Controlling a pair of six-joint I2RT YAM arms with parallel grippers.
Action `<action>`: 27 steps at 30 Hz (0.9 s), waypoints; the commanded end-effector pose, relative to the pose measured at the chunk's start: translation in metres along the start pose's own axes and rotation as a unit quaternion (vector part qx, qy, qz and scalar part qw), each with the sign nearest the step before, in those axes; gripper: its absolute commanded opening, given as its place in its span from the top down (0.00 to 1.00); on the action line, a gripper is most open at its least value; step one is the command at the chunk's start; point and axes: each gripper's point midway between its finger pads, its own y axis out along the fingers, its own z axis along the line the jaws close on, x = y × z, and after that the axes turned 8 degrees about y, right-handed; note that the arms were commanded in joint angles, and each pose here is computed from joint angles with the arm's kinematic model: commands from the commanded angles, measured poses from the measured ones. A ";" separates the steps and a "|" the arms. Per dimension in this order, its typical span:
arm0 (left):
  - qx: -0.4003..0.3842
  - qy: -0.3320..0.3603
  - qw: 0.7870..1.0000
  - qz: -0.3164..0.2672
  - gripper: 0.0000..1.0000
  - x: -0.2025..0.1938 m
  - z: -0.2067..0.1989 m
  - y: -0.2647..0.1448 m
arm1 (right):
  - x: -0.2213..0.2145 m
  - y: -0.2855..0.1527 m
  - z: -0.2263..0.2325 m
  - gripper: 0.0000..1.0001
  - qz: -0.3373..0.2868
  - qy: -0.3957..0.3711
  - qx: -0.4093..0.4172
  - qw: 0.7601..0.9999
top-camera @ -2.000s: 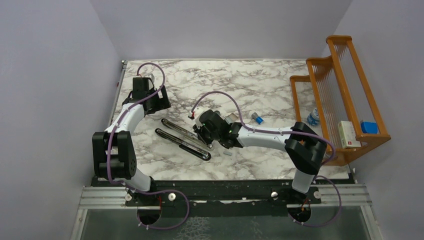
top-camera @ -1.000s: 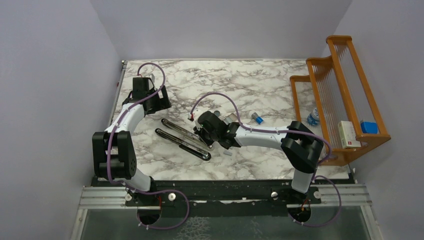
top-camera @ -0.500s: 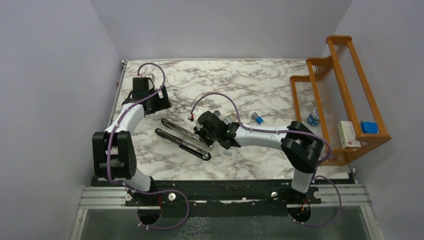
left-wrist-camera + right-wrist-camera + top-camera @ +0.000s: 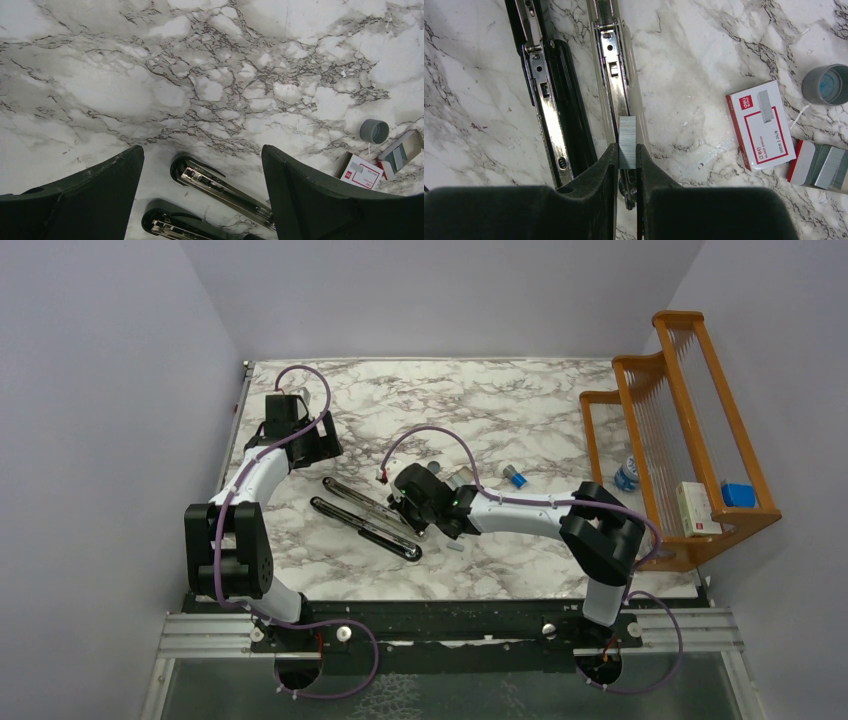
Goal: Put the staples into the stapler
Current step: Install the staple into the stapler.
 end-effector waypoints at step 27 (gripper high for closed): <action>-0.010 0.005 1.000 -0.015 0.10 0.012 -0.002 -0.002 | -0.002 0.004 0.000 0.99 0.021 0.010 -0.014 1.000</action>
